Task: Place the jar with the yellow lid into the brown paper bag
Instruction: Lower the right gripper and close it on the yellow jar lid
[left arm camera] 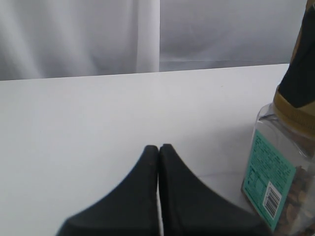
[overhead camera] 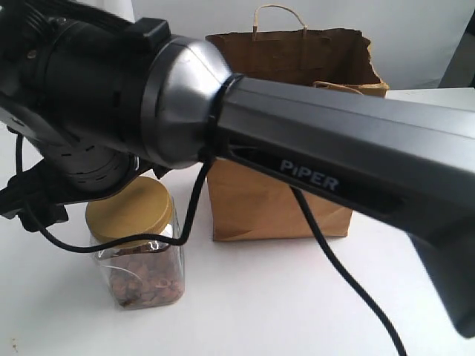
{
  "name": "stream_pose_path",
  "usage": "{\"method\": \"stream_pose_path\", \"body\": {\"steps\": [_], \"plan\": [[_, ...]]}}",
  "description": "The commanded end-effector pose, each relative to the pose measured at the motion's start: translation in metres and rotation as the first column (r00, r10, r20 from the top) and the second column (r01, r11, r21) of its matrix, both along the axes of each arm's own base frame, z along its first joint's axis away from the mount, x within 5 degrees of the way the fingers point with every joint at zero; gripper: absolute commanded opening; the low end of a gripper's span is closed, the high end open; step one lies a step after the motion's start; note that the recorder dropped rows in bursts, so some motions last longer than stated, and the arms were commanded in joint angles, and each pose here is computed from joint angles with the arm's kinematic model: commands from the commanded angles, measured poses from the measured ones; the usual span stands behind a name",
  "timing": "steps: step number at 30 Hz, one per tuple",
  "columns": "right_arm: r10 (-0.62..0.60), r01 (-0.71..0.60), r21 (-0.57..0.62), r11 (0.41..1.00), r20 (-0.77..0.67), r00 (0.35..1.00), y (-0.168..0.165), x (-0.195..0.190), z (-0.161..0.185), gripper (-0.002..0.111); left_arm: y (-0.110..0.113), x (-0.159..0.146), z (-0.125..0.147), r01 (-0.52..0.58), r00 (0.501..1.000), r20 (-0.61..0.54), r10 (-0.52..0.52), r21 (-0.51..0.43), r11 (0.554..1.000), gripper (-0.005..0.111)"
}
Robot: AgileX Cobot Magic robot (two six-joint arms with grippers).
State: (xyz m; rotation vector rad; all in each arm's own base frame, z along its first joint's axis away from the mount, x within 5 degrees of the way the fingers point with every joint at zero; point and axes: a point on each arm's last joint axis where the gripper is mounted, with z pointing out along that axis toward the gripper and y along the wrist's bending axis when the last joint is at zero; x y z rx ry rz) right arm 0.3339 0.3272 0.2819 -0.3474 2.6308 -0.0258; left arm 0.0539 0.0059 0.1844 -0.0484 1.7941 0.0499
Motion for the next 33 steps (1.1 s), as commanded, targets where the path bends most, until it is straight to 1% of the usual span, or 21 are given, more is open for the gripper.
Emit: {"method": "stream_pose_path", "body": {"steps": [1, 8, 14, 17, 20, 26, 29, 31, 32, 33], "plan": [[-0.007, 0.007, -0.016, 1.000, 0.007, 1.000, 0.000, 0.003, -0.004, 0.105, -0.001, 0.000, 0.001, 0.006, 1.000, 0.009, -0.006, -0.007, 1.000, 0.001], [-0.030, 0.029, -0.026, 0.999, -0.014, 0.999, -0.005, 0.012, -0.014, 0.105, -0.001, 0.000, 0.001, 0.006, 1.000, 0.009, -0.006, -0.007, 1.000, 0.001], [-0.036, 0.036, -0.031, 0.999, -0.010, 0.999, -0.009, 0.015, -0.014, 0.105, -0.001, 0.000, 0.001, 0.006, 1.000, 0.009, -0.006, -0.007, 1.000, 0.001], [-0.029, 0.029, -0.013, 1.000, -0.055, 0.998, -0.005, 0.014, -0.022, 0.105, -0.001, 0.000, 0.001, 0.006, 1.000, 0.009, -0.006, -0.007, 1.000, 0.001], [-0.031, 0.029, -0.025, 0.999, -0.086, 0.996, -0.001, 0.016, -0.036, 0.105, -0.001, 0.000, 0.001, 0.006, 1.000, 0.009, -0.006, -0.007, 1.000, 0.001], [-0.031, 0.030, -0.016, 0.999, -0.101, 0.994, 0.000, 0.015, -0.038, 0.103, -0.001, 0.000, 0.001, 0.006, 1.000, 0.009, -0.006, -0.007, 1.000, 0.001], [-0.035, 0.034, -0.012, 0.999, -0.104, 0.994, 0.000, 0.015, -0.039, 0.095, -0.001, 0.000, 0.001, 0.006, 1.000, 0.009, -0.006, -0.007, 1.000, 0.001], [-0.035, 0.035, -0.005, 0.999, -0.111, 0.993, 0.001, 0.014, -0.039, 0.087, -0.001, 0.000, 0.001, 0.006, 1.000, 0.009, -0.006, -0.007, 1.000, 0.001], [-0.033, 0.033, -0.001, 0.999, -0.117, 0.993, 0.002, 0.013, -0.039, 0.079, -0.001, 0.000, 0.001, 0.006, 1.000, 0.009, -0.006, -0.007, 1.000, 0.001], [-0.036, 0.037, 0.001, 0.999, -0.117, 0.992, 0.002, 0.013, -0.039, 0.068, -0.001, 0.000, 0.001, 0.006, 1.000, 0.009, -0.006, -0.007, 1.000, 0.001]]}}
